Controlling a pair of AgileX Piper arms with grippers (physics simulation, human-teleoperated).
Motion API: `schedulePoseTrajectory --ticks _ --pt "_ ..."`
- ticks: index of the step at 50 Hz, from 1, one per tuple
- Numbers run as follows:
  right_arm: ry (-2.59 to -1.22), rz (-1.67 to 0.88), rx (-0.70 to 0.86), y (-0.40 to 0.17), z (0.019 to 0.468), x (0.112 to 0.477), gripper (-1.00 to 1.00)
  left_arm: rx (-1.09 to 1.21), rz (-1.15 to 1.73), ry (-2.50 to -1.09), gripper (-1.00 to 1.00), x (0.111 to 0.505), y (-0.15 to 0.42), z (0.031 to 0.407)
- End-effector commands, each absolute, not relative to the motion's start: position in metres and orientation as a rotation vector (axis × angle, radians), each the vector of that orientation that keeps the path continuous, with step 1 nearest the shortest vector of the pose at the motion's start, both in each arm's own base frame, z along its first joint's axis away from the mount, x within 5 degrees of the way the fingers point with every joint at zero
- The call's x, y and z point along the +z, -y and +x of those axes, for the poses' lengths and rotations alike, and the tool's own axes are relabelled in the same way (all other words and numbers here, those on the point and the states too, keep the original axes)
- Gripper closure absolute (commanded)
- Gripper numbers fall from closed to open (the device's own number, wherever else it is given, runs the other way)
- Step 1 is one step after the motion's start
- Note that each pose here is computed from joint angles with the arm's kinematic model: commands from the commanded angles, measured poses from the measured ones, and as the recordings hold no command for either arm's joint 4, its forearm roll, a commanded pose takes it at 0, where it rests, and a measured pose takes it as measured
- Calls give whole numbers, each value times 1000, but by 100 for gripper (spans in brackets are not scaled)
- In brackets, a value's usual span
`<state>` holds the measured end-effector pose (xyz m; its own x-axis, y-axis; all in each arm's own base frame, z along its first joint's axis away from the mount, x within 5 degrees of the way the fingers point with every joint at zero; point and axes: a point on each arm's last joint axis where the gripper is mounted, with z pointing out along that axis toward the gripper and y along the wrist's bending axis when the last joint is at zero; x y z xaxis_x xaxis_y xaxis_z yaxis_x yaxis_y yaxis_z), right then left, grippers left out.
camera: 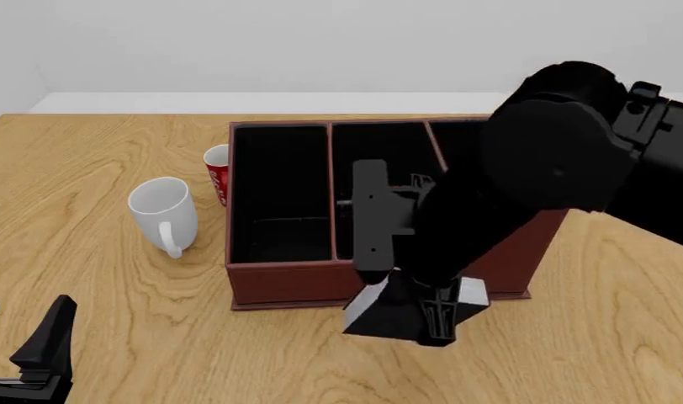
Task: Pick up the book and place it in the right compartment of the caddy.
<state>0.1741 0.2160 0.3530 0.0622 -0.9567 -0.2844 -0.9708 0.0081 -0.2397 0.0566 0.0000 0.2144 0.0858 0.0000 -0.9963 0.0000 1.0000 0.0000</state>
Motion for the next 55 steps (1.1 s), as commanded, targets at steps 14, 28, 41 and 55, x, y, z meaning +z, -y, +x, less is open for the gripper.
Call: schedulePoseTrajectory --ticks 14,28,41,55 --pt "-1891 -1782 110 -203 159 399 100 0 0 -1485 -100 214 0 57" --pt "-1830 -1661 112 -196 167 436 100 0 0 -1485 -100 214 0 57" --pt "-1805 -1583 58 -181 182 455 100 0 0 -1485 -100 214 0 57" --pt "-1762 -1487 -34 -156 197 482 100 0 0 -1485 -100 214 0 57"
